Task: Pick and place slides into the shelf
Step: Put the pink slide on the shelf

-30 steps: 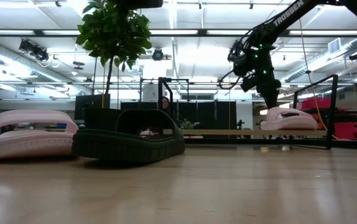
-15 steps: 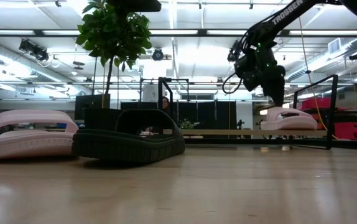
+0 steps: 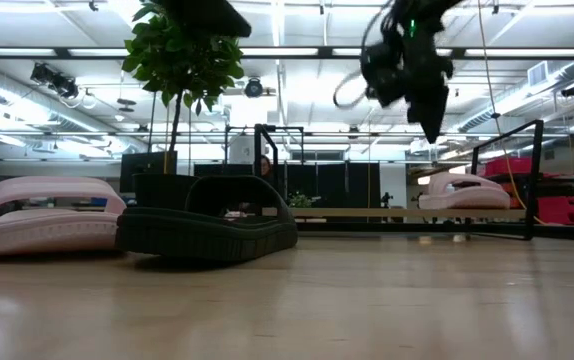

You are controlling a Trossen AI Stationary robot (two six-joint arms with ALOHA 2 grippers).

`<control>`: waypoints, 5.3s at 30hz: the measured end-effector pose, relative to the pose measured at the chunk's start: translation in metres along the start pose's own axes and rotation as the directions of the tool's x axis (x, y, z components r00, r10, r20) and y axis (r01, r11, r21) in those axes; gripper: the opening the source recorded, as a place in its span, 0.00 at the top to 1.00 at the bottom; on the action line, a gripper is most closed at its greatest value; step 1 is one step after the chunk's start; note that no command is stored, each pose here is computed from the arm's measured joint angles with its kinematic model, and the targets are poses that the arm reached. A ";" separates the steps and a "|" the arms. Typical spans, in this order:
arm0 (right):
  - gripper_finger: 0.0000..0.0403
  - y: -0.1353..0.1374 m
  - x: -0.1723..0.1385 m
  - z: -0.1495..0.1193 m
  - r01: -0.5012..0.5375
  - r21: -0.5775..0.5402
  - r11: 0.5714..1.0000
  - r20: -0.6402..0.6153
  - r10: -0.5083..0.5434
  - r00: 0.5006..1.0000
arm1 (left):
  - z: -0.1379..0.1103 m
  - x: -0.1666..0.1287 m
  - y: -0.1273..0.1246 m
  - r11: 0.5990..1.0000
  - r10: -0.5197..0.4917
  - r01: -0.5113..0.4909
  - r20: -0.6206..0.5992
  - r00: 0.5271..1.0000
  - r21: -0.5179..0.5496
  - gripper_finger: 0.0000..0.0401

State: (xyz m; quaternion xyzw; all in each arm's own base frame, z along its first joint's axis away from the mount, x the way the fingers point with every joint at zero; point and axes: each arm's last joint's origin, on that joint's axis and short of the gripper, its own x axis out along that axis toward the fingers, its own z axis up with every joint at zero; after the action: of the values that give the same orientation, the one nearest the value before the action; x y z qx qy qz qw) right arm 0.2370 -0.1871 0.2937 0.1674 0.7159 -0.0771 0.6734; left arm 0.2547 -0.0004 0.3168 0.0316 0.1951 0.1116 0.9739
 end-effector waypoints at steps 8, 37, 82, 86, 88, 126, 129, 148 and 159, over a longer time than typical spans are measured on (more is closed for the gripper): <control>0.69 0.088 -0.033 -0.015 -0.009 -0.005 1.000 0.212 0.009 0.977 | -0.011 0.001 0.006 0.998 -0.044 0.040 -0.116 0.992 -0.039 0.85; 0.70 0.293 0.064 -0.080 -0.084 0.109 0.990 0.532 0.014 0.847 | -0.063 -0.020 -0.051 0.938 -0.238 0.089 -0.436 0.868 -0.334 0.93; 0.70 0.327 0.122 -0.129 -0.249 0.212 0.945 0.772 -0.006 0.635 | -0.114 0.001 -0.066 0.890 -0.176 -0.264 -0.813 0.555 -0.372 0.52; 0.70 0.326 0.128 -0.128 -0.280 0.205 0.938 0.772 0.021 0.635 | -0.118 0.006 -0.064 0.893 -0.166 -0.273 -0.826 0.539 -0.358 0.51; 0.70 0.326 0.130 -0.128 -0.289 0.202 0.936 0.774 0.028 0.633 | -0.118 0.006 -0.063 0.894 -0.165 -0.272 -0.827 0.537 -0.355 0.52; 0.70 0.323 0.132 -0.128 -0.266 0.212 0.940 0.786 -0.003 0.618 | -0.117 0.017 -0.070 0.888 -0.247 -0.196 -0.792 0.558 -0.416 0.98; 0.72 0.323 0.133 -0.128 -0.257 0.214 0.942 0.783 -0.009 0.621 | -0.109 0.012 -0.070 0.874 -0.288 -0.171 -0.768 0.573 -0.455 0.98; 0.80 0.321 0.133 -0.129 -0.240 0.218 0.946 0.782 -0.022 0.623 | -0.034 -0.020 -0.071 0.776 -0.489 0.039 -0.562 0.667 -0.629 1.00; 0.81 0.323 0.133 -0.131 -0.236 0.203 0.950 0.775 -0.008 0.632 | 0.013 -0.012 -0.084 0.747 -0.553 0.173 -0.456 0.697 -0.642 1.00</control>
State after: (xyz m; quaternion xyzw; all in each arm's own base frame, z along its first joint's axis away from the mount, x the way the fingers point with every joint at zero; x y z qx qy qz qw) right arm 0.2199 0.1758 0.2096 0.2594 0.3308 -0.1999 0.8851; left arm 0.2662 -0.0849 0.3247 -0.3309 0.4655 -0.0376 0.8200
